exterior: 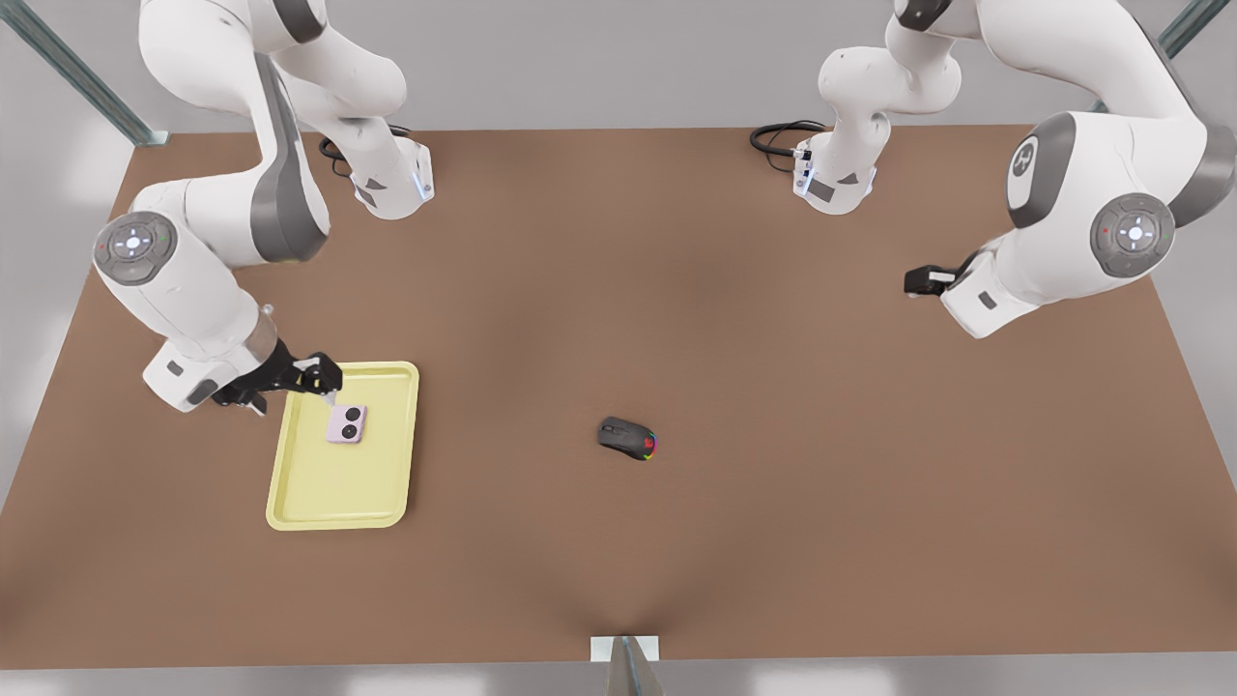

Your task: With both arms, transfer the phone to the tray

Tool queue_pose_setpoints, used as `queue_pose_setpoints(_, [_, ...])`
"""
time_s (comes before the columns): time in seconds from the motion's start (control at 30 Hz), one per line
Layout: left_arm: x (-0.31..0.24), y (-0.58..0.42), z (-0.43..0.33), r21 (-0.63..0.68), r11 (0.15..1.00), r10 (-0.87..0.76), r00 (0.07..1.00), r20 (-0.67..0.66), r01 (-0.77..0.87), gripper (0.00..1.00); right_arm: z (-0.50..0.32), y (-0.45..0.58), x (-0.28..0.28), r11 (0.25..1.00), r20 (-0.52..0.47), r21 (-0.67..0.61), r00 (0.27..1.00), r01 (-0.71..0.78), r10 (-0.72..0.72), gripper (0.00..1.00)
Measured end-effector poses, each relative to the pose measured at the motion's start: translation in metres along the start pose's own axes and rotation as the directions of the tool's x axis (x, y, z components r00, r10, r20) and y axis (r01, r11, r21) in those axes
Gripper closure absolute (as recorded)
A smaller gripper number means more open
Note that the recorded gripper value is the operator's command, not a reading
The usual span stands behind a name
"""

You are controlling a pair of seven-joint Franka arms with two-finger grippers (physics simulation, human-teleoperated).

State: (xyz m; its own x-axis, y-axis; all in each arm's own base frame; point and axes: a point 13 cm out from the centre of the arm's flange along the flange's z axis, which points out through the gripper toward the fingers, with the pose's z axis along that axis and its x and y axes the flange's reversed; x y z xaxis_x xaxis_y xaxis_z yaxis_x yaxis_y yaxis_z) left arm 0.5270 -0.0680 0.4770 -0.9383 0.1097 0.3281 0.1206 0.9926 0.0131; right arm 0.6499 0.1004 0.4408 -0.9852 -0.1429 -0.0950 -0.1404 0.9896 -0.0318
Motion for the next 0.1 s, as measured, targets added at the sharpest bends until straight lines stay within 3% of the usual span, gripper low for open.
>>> queue_pose_setpoints(0.1, [0.000,0.005,0.000,-0.016,1.000,-0.009,1.000,-0.003,0.009,0.00,0.022,0.005,0.018,0.999,-0.101,-0.025,0.994,-0.031,0.028,0.00])
